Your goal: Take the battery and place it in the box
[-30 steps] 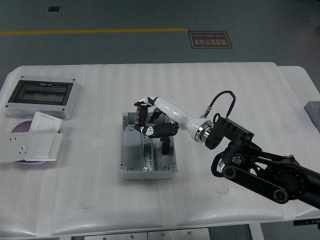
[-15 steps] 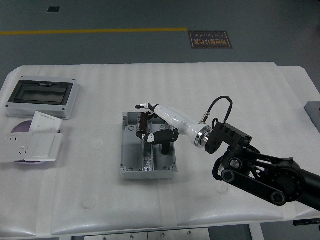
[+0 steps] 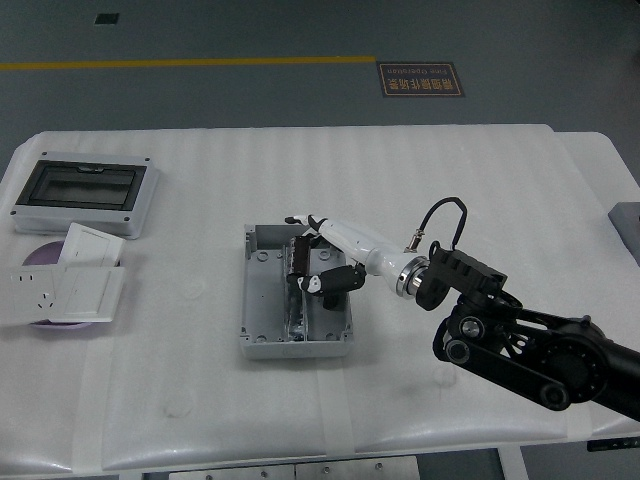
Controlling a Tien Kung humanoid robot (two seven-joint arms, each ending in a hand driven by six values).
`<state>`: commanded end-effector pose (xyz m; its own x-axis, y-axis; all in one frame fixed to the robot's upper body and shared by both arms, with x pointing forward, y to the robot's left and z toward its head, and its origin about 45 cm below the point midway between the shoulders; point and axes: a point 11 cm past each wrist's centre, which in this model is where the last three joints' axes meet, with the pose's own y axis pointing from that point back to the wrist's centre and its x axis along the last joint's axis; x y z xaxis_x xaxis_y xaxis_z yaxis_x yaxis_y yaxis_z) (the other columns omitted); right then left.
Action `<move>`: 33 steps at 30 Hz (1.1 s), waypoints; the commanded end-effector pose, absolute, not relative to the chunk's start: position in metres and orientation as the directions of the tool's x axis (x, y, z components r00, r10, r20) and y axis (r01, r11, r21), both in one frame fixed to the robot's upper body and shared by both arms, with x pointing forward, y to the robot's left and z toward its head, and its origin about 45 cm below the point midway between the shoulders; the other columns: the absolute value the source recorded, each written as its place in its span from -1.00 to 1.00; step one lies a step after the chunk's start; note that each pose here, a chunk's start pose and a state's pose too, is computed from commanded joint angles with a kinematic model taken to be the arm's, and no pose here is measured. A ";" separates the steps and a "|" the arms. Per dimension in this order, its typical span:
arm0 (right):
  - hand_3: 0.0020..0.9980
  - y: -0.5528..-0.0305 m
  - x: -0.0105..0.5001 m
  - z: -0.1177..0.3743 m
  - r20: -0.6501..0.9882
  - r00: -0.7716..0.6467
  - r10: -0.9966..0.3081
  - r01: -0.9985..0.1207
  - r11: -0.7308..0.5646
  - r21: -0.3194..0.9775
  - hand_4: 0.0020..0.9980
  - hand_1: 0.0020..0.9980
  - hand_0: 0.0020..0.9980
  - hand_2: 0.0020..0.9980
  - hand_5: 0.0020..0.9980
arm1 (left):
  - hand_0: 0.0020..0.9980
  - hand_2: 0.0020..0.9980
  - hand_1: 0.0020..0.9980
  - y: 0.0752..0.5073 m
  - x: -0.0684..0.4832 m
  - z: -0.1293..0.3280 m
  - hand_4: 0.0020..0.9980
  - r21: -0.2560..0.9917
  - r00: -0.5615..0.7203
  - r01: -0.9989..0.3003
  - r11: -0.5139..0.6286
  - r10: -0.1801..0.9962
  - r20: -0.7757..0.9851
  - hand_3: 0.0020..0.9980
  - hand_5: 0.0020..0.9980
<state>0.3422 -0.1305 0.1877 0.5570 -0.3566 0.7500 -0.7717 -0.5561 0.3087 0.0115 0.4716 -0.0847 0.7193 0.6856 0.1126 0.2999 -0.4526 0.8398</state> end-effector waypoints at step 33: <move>0.95 -0.269 0.417 0.281 0.626 0.166 -0.762 -0.973 -0.229 -0.021 0.78 0.51 0.60 0.66 -0.19 | 0.30 0.00 0.17 0.471 0.013 -0.085 -0.31 0.840 0.717 0.299 -0.453 0.687 0.115 0.15 -1.00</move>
